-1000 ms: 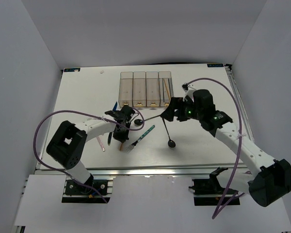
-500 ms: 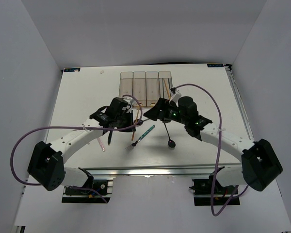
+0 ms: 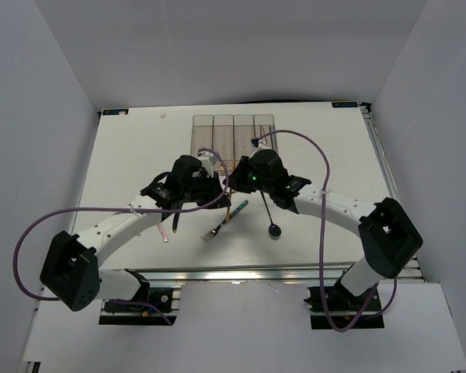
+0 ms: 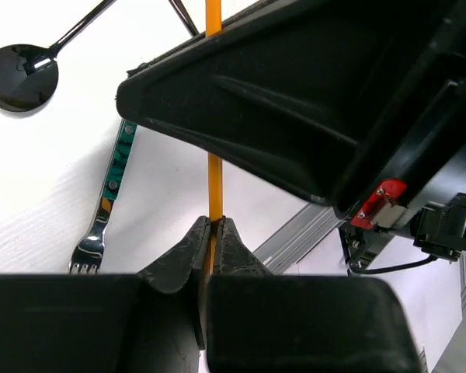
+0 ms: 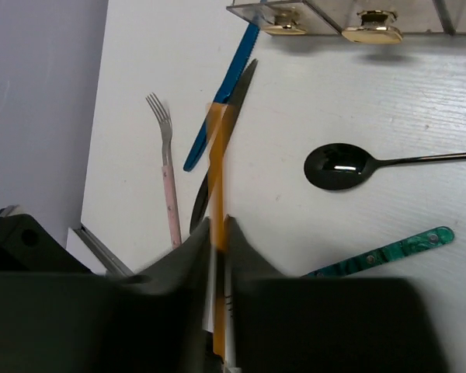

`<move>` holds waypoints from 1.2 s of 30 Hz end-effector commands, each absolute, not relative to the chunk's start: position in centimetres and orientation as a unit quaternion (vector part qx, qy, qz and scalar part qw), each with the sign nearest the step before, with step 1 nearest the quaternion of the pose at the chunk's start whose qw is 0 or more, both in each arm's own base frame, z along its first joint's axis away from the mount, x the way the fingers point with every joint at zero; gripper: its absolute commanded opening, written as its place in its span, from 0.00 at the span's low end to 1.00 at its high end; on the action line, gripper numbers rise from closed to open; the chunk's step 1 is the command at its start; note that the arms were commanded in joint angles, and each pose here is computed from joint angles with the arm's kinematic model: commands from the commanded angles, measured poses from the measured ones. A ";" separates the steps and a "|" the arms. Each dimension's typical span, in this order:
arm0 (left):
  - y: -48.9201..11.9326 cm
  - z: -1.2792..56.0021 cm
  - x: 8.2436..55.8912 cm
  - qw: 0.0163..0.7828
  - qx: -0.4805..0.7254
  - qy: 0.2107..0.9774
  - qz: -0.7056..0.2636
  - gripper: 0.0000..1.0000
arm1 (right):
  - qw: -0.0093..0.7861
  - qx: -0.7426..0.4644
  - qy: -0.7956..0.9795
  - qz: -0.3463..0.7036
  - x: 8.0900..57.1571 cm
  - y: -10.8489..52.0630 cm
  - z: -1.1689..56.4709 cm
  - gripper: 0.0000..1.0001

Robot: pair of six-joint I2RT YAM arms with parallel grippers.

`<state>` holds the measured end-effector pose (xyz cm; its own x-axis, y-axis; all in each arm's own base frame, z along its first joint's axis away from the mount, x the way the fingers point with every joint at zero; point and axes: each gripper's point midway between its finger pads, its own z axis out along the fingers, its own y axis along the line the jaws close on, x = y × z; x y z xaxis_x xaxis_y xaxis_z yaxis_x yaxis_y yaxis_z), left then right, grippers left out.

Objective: Sort the eating utensils into containers

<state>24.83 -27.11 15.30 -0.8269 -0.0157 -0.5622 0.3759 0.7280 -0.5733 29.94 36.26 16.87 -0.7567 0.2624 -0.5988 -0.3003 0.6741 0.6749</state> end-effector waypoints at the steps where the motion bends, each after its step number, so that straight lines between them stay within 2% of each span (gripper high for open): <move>1: -27.8 17.2 25.0 0.302 0.106 0.868 -0.381 0.00 | 0.378 -0.007 0.829 0.412 30.8 36.6 19.5 0.00; 3: -27.3 16.9 25.6 0.309 0.095 0.874 -0.362 0.00 | 0.387 -0.009 0.827 0.408 30.9 36.3 19.8 0.00; 4: -27.2 17.2 26.1 0.316 0.091 0.876 -0.354 0.17 | 0.390 -0.014 0.827 0.404 30.9 36.2 19.8 0.00; 7: -25.7 17.6 27.1 0.337 0.071 0.886 -0.311 0.79 | 0.418 -0.024 0.828 0.373 32.6 35.2 20.7 0.00; 9: -24.1 18.1 27.4 0.356 0.060 0.891 -0.274 0.96 | 0.422 -0.030 0.840 0.338 34.2 34.1 20.0 0.00; 10: -23.3 18.4 27.3 0.359 0.056 0.896 -0.256 0.98 | 0.446 -0.033 0.834 0.324 36.3 33.3 21.7 0.00; 12: -20.7 19.3 27.9 0.395 0.038 0.895 -0.202 0.98 | 0.431 -0.034 0.858 0.279 38.4 31.7 20.0 0.00; 13: -19.4 19.2 27.6 0.396 0.035 0.901 -0.174 0.98 | 0.459 -0.036 0.848 0.264 41.0 30.6 22.2 0.00; 18: -11.9 19.2 27.2 0.457 0.001 0.889 -0.023 0.98 | 0.458 -0.037 0.877 0.143 49.4 26.0 20.7 0.00; 19: -11.5 20.8 26.8 0.491 -0.008 0.870 -0.042 0.98 | 0.457 -0.028 0.880 0.127 51.2 24.7 20.6 0.00; 21: -11.0 19.7 25.7 0.504 -0.007 0.862 -0.060 0.98 | 0.464 -0.033 0.879 0.100 54.7 23.6 21.0 0.00; 23: -11.3 22.8 24.9 0.542 -0.004 0.834 -0.105 0.98 | 0.458 -0.035 0.885 0.076 56.9 22.8 19.0 0.00; 24: -11.3 23.1 24.6 0.550 -0.001 0.827 -0.115 0.98 | 0.478 -0.037 0.874 0.075 58.0 22.6 20.8 0.00; 27: -10.8 24.4 24.2 0.575 -0.015 0.808 -0.129 0.98 | 0.465 -0.041 0.880 0.084 59.2 21.6 18.7 0.00; 35: -11.5 22.2 25.0 0.537 0.002 0.838 -0.101 0.98 | 0.440 -0.058 0.893 0.078 59.0 21.1 15.0 0.00; 36: -11.5 22.0 25.1 0.534 0.003 0.839 -0.099 0.98 | 0.438 -0.057 0.894 0.078 58.9 20.9 14.7 0.03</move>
<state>24.88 -11.61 22.02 -0.4236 -0.1205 -0.8978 0.1182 0.9753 -0.1867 59.32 20.49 14.01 -0.6228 -0.0075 -0.7823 -0.1338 0.9862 0.0971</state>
